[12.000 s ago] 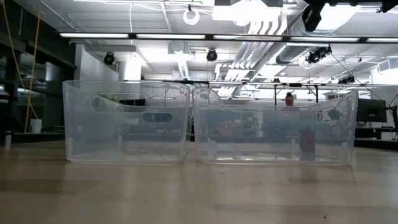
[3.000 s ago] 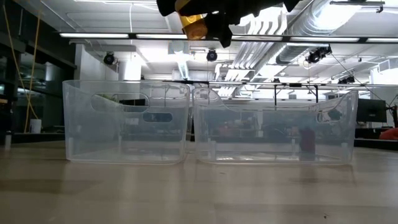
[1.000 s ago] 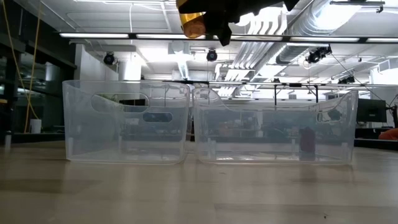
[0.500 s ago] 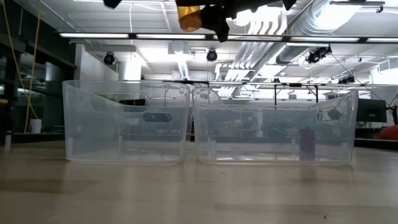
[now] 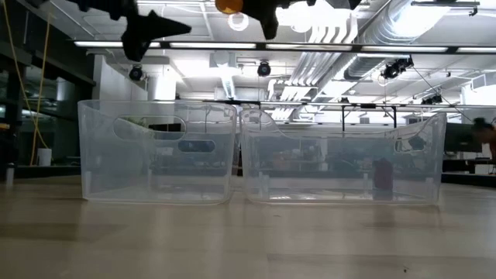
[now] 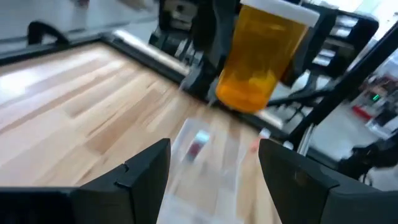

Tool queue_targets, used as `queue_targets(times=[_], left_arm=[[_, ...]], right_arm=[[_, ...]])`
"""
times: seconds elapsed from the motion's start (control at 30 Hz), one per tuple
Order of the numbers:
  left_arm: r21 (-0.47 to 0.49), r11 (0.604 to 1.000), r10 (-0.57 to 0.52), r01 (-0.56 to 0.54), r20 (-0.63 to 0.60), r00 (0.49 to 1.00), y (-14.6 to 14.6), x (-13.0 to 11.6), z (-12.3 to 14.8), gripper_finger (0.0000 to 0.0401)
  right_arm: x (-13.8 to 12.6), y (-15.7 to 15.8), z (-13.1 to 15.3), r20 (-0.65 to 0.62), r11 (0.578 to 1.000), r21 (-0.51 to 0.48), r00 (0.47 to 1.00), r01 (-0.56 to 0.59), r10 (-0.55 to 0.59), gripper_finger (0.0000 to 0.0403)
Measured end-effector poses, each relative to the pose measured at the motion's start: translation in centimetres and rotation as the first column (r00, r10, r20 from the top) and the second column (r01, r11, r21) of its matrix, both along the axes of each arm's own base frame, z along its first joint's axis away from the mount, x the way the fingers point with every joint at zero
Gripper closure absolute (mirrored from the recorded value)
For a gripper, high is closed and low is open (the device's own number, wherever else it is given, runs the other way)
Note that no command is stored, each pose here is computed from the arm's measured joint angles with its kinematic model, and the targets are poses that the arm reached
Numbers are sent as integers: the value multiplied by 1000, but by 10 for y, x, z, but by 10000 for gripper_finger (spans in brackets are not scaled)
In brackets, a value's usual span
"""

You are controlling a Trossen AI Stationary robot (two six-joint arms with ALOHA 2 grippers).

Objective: Pick and place medicine bottles into bin by pill shape (circle, oval)
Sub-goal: Put the large orange pill bottle into the right transparent bin

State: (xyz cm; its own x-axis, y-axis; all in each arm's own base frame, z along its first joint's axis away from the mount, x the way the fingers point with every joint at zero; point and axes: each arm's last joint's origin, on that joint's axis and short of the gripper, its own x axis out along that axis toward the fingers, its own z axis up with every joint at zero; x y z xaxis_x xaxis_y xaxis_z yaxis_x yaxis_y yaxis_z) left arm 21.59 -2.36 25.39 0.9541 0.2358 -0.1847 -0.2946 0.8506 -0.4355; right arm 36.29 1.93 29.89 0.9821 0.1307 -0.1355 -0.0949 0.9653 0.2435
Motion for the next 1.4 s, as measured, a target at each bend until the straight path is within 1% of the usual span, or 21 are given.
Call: queue_targets(times=[0.13,0.23,0.37,0.43,0.6,0.8,0.93,1.13,1.27,1.4], left_arm=[[77,997,-17,13,45,999,-2,18,-6,169],[136,991,-27,13,103,994,-4,29,-8,169],[219,976,-36,2,152,988,-5,39,-9,169],[239,971,-36,-3,157,987,-5,41,-11,169],[221,975,-22,-15,163,986,-1,45,-11,169],[254,967,-71,22,184,980,5,52,1,169],[237,971,-69,27,171,983,9,59,3,169],[228,971,-109,73,147,983,9,67,0,169],[229,972,-96,59,151,984,9,67,2,171],[228,973,-83,46,155,984,9,67,2,184]], right_arm=[[0,0,2,23,1000,10,1000,0,0,234],[0,0,3,30,1000,10,1000,-1,1,234],[0,0,3,31,1000,9,1000,-1,1,234],[0,0,3,34,1000,11,999,-3,3,234],[0,1,4,37,999,14,999,-32,32,234],[0,2,5,51,999,13,998,-46,45,234],[0,1,6,61,999,12,997,-44,43,234],[0,2,6,61,999,13,997,-53,52,234],[0,2,6,61,998,13,997,-56,55,234],[0,2,6,57,998,-2,997,-56,56,234]])
